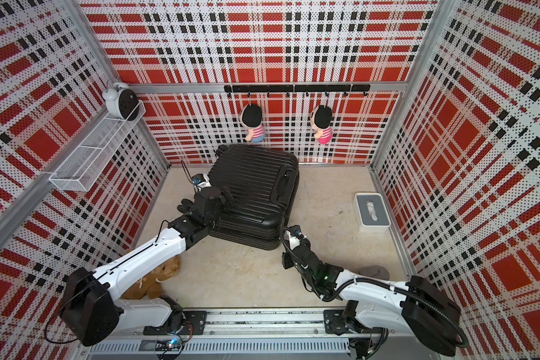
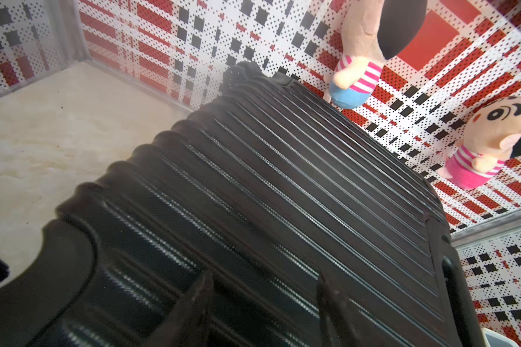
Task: Open the suitcase zippers
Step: Unzip the zipper on the suitcase.
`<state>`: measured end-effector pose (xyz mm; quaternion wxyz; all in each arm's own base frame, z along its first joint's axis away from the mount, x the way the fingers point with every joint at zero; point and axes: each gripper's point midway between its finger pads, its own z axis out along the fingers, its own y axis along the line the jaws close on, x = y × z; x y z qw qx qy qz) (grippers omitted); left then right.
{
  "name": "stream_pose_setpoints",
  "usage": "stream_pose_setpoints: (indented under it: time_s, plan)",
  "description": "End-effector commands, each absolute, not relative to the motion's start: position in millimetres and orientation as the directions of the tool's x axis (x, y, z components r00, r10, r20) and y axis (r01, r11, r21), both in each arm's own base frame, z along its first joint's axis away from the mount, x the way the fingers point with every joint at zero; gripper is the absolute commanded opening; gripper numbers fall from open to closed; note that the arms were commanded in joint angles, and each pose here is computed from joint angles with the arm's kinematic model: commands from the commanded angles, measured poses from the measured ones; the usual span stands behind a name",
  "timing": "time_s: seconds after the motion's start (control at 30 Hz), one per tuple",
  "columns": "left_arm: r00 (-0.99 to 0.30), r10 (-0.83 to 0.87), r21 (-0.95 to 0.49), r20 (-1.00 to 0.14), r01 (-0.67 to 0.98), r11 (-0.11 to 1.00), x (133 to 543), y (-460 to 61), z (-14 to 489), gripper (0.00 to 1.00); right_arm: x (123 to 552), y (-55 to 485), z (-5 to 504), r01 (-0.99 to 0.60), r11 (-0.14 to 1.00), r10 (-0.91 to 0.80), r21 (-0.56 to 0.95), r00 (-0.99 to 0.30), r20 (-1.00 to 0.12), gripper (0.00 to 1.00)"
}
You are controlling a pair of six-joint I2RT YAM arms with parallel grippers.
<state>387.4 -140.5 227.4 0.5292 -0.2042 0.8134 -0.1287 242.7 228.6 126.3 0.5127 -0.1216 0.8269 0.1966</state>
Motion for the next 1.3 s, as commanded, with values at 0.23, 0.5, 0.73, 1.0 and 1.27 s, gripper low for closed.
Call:
stream_pose_setpoints:
  time_s: [0.23, 0.5, 0.73, 1.0, 1.27]
  plan:
    - [-0.574, -0.437, -0.171, -0.693, -0.459, 0.872, 287, -66, 175, 0.88, 260, 220, 144, -0.393, 0.893, 0.058, 0.221, -0.386, -0.921, 0.0]
    - [-0.395, -0.649, -0.34, -0.65, -0.612, 0.714, 235, -7, 176, 0.99, 260, 227, 143, -0.418, 0.885, 0.024, 0.204, -0.397, -0.917, 0.0]
    - [-0.364, -0.803, -0.616, -0.473, -0.515, 0.596, 264, 8, 208, 0.98, 260, 234, 142, -0.446, 0.873, 0.001, 0.199, -0.405, -0.914, 0.0]
    - [-0.351, -0.885, -0.689, -0.307, -0.559, 0.461, 305, 15, 244, 0.98, 258, 240, 142, -0.475, 0.859, -0.022, 0.19, -0.405, -0.914, 0.0]
    - [-0.382, -0.913, -0.705, -0.146, -0.607, 0.367, 341, 6, 222, 1.0, 258, 245, 140, -0.49, 0.851, -0.034, 0.19, -0.411, -0.911, 0.0]
